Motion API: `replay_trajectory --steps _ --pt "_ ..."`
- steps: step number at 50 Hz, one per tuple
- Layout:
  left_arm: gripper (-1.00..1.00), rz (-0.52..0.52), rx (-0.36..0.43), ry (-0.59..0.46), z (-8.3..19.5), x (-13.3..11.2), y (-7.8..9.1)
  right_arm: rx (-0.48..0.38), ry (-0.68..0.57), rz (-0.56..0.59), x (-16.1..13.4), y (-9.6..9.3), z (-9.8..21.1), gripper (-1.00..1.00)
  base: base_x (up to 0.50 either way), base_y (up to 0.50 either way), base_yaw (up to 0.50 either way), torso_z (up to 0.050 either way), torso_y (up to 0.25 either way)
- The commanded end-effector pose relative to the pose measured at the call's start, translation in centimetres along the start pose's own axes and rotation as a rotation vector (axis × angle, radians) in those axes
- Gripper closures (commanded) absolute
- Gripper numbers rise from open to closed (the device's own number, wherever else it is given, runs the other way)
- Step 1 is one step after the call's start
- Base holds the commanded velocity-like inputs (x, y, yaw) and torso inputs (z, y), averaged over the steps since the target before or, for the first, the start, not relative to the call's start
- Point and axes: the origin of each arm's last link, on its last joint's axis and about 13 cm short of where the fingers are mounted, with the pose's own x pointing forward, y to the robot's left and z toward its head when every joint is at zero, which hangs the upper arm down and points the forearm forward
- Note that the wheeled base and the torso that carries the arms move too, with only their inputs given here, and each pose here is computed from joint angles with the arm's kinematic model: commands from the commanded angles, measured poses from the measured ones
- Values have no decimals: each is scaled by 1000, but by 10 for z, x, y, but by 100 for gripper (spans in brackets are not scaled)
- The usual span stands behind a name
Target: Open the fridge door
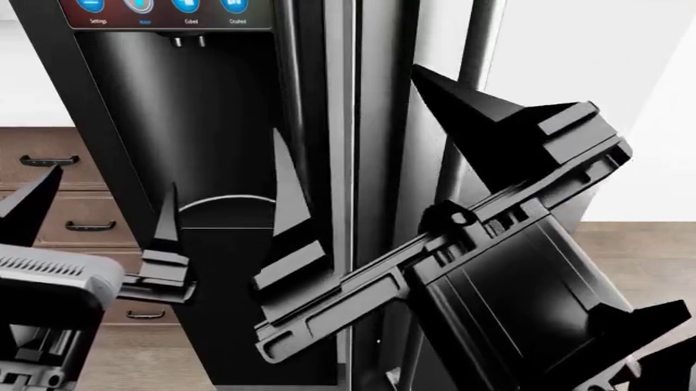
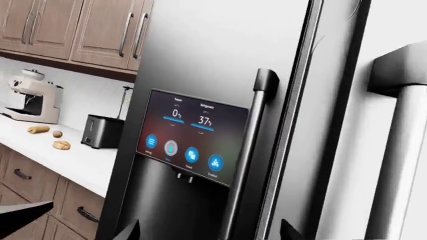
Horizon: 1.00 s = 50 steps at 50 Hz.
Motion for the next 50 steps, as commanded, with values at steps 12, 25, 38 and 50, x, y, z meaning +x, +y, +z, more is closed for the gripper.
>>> replay_trajectory --steps 12,25,38,50 --pt "-100 15 -5 4 -4 -4 3 10 21 129 57 8 -2 -100 0 0 0 0 0" --pt "-100 23 -10 6 -5 -8 4 11 38 122 111 -3 12 -100 0 0 0 0 0" --pt "-100 26 -12 10 -8 -9 5 6 51 141 136 -3 23 -100 0 0 0 0 0" --pt "-100 25 -14 10 -8 -9 5 -2 45 152 161 -2 35 -100 0 0 0 0 0"
